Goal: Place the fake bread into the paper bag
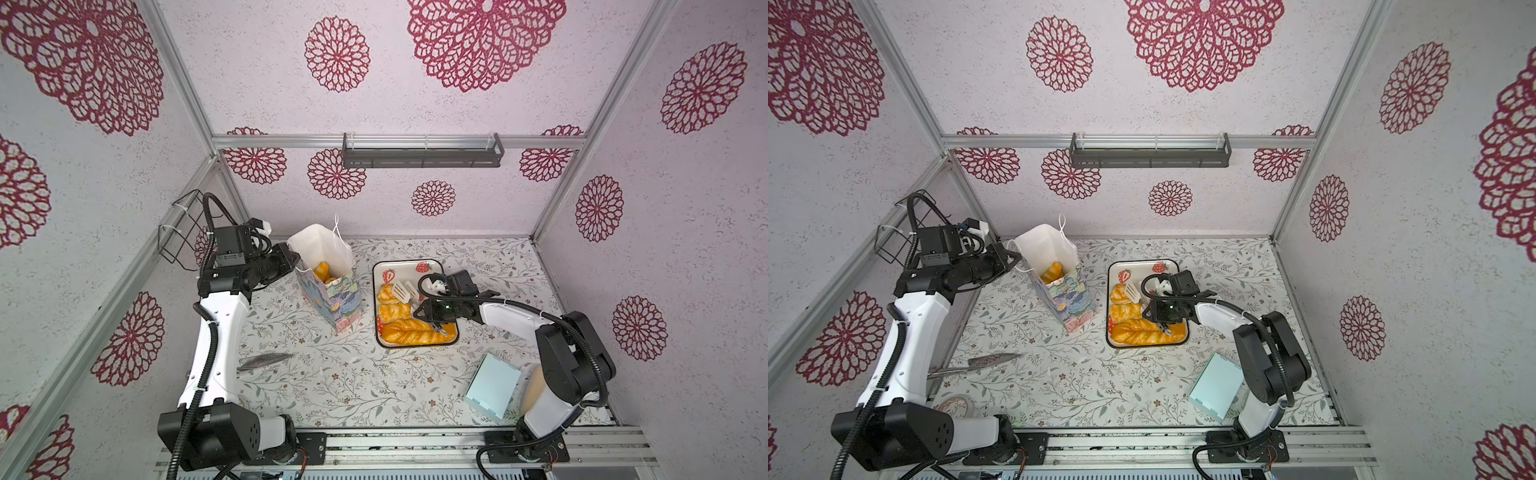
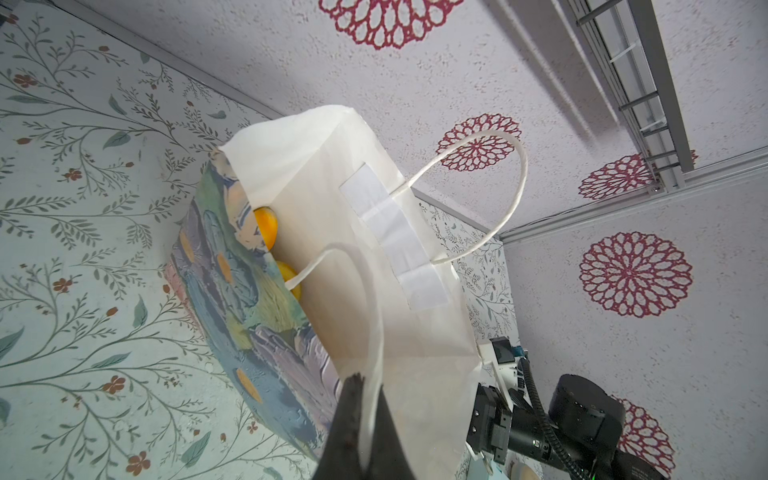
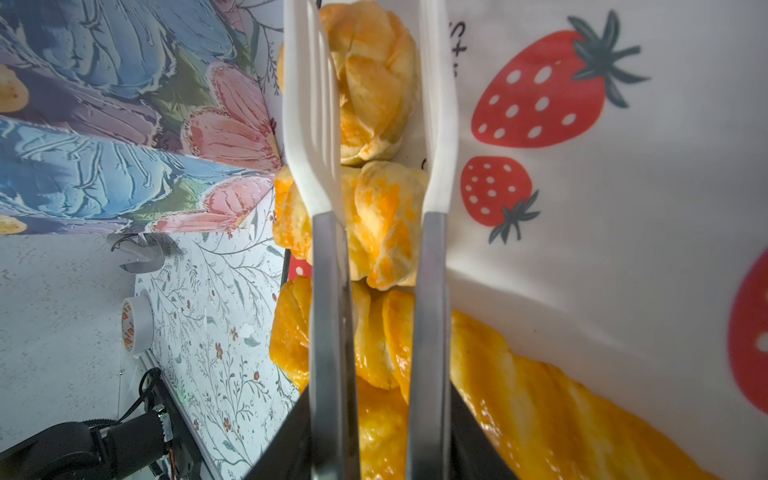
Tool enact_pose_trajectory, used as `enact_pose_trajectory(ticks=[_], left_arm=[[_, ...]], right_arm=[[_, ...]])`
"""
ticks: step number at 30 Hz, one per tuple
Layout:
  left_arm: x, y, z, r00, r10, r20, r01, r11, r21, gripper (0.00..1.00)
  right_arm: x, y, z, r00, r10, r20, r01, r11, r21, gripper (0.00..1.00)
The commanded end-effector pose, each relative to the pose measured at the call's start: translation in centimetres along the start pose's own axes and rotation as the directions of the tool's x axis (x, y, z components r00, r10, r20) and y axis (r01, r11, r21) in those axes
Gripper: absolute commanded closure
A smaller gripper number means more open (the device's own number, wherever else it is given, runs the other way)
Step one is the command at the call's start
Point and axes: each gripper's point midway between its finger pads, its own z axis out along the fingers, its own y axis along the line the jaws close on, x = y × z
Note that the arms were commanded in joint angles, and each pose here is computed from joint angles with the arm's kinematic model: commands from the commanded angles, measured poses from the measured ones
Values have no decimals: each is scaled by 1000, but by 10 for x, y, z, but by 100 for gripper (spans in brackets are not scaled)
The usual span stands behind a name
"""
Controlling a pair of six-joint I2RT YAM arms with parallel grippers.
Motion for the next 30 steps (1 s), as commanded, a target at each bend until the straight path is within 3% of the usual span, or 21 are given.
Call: enact_pose_trajectory(ticks=[1,30], left_arm=[[-2,-6,0,1000,11,8,-11,1000,16,99],[-1,-7,-2,1000,13,9,-13,1000,16,99]], right_arm=[[-25,25,-20,995,-45,84,49,997,-56,59],[-23,20,-22,995,-22,97,29,997,-71,62]])
